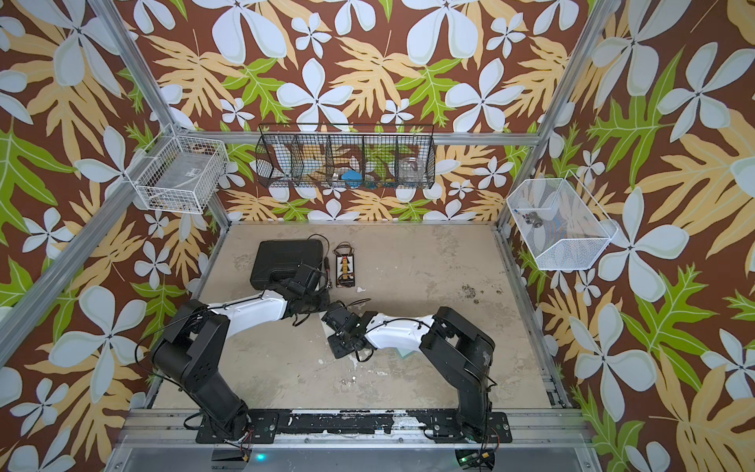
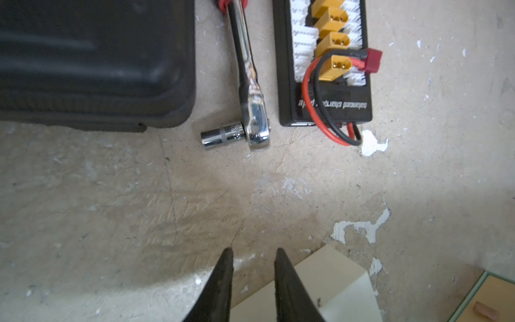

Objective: Take out the earrings from the drawer-style jewelry box
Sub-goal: Close the drawer of the jewelry box.

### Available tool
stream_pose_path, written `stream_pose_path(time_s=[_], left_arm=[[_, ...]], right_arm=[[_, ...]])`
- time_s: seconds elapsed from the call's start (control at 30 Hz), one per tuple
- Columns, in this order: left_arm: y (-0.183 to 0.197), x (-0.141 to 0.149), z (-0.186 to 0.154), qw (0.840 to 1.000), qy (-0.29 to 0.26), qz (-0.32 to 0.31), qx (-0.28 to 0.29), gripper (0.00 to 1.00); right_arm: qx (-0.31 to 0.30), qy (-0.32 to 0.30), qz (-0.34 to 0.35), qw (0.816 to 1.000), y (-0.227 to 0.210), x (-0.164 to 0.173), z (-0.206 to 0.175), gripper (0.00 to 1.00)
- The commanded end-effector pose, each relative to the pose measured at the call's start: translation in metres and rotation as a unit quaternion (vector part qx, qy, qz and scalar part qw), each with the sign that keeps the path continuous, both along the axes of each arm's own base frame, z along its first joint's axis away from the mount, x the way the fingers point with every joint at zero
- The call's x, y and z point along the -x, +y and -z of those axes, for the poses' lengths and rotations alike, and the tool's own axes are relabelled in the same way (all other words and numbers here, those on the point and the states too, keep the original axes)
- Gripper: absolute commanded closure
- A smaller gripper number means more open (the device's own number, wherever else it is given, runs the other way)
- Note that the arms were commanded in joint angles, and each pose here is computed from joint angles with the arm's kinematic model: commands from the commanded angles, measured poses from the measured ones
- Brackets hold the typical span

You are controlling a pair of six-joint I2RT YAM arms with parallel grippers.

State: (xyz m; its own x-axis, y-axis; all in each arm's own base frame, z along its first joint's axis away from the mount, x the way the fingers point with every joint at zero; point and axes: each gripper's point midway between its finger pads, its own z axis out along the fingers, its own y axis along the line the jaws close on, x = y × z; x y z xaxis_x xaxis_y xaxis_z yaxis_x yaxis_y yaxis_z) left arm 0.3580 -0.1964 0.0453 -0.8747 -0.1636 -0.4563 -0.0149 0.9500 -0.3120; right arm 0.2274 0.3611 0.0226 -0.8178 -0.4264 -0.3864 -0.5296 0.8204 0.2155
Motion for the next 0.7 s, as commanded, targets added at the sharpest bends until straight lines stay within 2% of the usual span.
stream_pose_path(time_s=[0.0, 0.3, 0.5, 0.67], left_arm=[[-0.026, 0.015, -0.008, 0.997, 0.022, 0.046, 0.059, 0.71], [-0.030, 0.016, -0.005, 0.996, 0.031, 0.050, 0.064, 0.71], [-0.029, 0.016, -0.001, 0.996, 0.049, 0.037, 0.065, 0.71], [-0.030, 0.004, -0.011, 0.995, 0.049, 0.010, 0.083, 0.71]], right_arm=[[-0.032, -0.029, -0.001, 0.999, 0.017, -0.015, -0.011, 0.76], [-0.041, -0.057, 0.017, 0.997, 0.007, -0.022, -0.021, 0.75], [-0.060, -0.047, 0.019, 0.997, 0.008, -0.019, -0.018, 0.76], [-0.059, -0.029, 0.020, 0.998, 0.004, -0.012, -0.010, 0.76]])
